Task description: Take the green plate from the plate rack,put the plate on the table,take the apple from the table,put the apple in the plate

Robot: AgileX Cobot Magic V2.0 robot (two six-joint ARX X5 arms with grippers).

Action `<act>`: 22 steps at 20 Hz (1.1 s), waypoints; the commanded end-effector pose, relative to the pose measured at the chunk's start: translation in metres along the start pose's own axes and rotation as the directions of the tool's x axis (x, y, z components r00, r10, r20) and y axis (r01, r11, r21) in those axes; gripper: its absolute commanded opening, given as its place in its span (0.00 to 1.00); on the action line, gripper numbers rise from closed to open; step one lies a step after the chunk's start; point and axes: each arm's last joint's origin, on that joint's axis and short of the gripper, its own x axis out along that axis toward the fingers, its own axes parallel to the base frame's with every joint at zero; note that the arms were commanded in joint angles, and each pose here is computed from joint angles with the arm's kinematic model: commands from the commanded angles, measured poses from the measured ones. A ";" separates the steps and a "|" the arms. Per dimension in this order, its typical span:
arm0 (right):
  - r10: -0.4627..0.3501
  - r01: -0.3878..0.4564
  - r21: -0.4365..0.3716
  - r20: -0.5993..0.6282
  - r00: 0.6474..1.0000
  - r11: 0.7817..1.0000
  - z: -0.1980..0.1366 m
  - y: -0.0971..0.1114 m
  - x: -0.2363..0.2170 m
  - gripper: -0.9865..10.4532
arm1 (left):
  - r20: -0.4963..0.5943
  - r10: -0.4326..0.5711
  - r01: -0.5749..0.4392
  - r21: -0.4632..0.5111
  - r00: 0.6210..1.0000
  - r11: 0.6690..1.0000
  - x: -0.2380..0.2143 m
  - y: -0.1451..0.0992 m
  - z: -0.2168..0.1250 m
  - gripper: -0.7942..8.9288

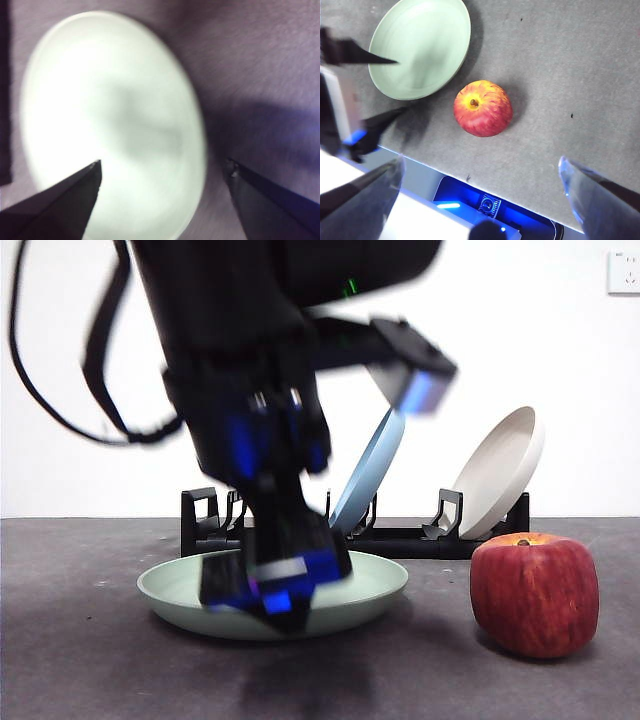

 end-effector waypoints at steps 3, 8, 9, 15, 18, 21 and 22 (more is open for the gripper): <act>0.006 -0.006 -0.010 0.017 1.000 1.000 0.005 0.000 0.002 0.66 | 0.056 0.010 -0.002 -0.136 0.998 0.991 -0.046 0.029 0.002 0.51; 0.053 -0.054 -0.067 -0.016 0.998 0.996 0.023 0.001 0.025 0.66 | 0.270 -0.082 0.163 -0.293 0.959 0.942 -0.128 0.073 -0.003 0.51; 0.067 -0.070 -0.088 -0.028 0.997 0.994 0.027 0.003 0.032 0.66 | 0.322 -0.117 0.218 -0.295 0.939 0.930 -0.142 0.079 -0.005 0.51; -0.016 -0.021 -0.227 -0.159 0.987 0.974 0.045 0.018 0.095 0.66 | 0.415 -0.315 0.434 -0.231 0.853 0.871 -0.201 0.098 -0.032 0.50; -0.049 -0.013 -0.260 -0.233 0.971 0.965 0.046 0.023 0.123 0.66 | 0.370 -0.369 0.468 -0.227 0.852 0.854 -0.205 0.095 -0.042 0.50; -0.112 0.020 -0.300 -0.292 0.950 0.954 0.043 0.026 0.147 0.66 | 0.330 -0.408 0.491 -0.228 0.851 0.841 -0.204 0.092 -0.046 0.50; -0.112 0.016 -0.302 -0.304 0.946 0.953 0.042 0.027 0.152 0.66 | 0.329 -0.411 0.493 -0.227 0.850 0.840 -0.204 0.092 -0.046 0.50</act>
